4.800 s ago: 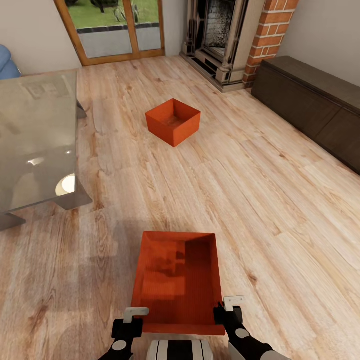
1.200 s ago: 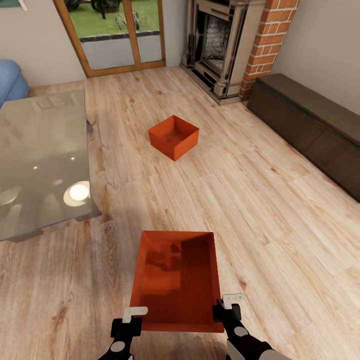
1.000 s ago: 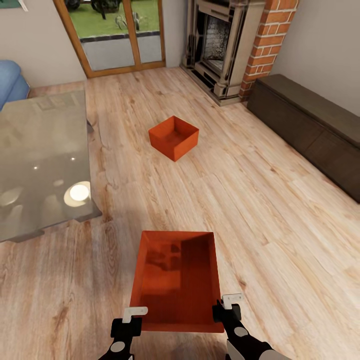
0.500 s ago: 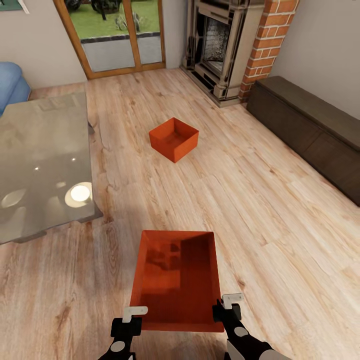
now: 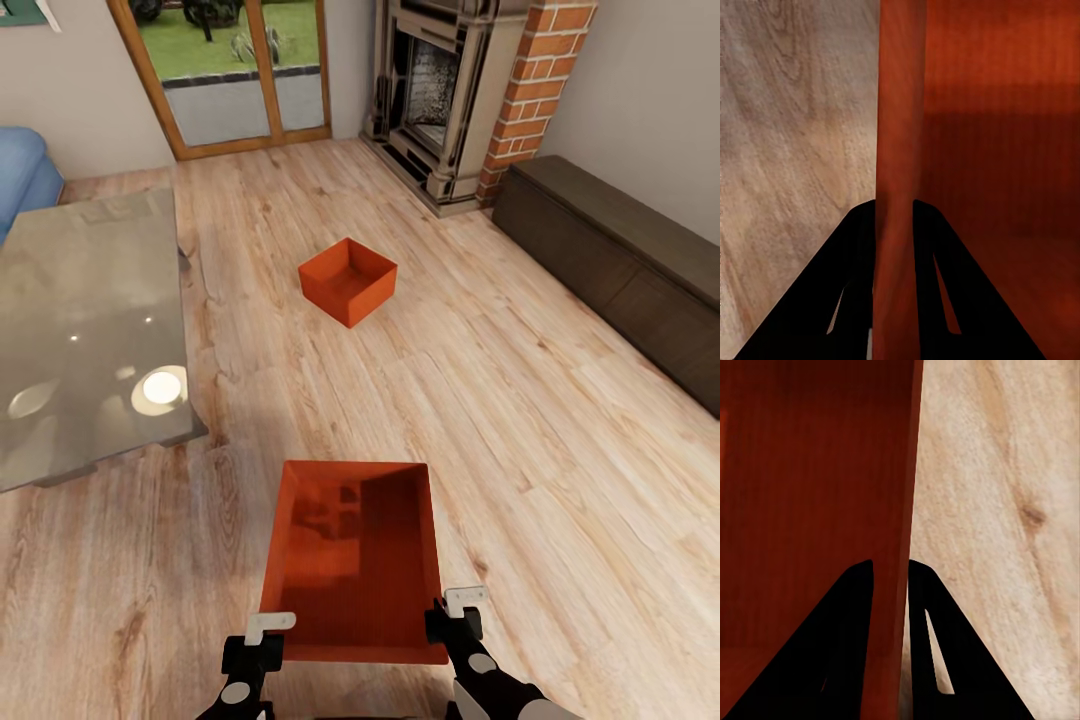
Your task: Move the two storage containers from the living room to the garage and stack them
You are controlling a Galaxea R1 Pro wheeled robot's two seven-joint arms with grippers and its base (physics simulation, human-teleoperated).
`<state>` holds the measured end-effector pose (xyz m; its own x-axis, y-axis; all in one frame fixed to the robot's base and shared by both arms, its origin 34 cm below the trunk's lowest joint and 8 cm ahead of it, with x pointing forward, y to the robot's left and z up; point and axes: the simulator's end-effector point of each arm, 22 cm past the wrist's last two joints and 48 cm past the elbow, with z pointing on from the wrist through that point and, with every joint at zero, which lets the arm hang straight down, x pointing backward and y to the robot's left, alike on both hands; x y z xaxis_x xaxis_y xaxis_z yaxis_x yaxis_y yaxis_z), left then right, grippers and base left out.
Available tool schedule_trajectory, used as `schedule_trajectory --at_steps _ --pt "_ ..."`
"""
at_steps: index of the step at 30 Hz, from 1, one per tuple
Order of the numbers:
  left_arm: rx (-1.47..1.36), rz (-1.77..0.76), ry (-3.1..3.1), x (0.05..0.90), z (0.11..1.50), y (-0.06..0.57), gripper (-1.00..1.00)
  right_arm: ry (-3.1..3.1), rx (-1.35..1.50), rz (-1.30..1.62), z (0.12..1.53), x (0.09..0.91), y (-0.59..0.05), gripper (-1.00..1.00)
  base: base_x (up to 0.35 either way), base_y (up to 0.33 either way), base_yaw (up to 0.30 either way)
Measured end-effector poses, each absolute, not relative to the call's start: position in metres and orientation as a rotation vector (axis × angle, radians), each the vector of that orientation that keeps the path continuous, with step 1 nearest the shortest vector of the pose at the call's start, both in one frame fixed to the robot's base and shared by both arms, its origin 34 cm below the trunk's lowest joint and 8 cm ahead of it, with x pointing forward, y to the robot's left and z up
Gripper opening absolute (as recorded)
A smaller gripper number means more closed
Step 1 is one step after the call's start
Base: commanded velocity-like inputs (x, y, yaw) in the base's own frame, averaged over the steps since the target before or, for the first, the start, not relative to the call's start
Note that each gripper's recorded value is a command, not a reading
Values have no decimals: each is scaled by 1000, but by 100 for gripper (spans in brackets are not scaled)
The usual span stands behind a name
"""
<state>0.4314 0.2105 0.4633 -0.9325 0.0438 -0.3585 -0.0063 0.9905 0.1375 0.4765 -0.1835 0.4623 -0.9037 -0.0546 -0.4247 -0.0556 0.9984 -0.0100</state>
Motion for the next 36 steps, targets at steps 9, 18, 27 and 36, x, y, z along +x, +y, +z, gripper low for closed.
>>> schedule_trajectory --at_steps 9,18,27,36 --pt "26 193 2764 431 476 211 -100 2699 -79 2 475 476 -183 -100 0 0 0" --pt "19 193 2757 431 488 211 -100 2692 -86 3 488 478 -183 -100 0 0 0" --pt "25 193 2754 434 497 211 -100 2689 -74 4 496 478 -183 -100 0 0 -66" --pt "23 193 2741 439 501 211 -100 2676 -73 4 501 484 -183 -100 0 0 -87"
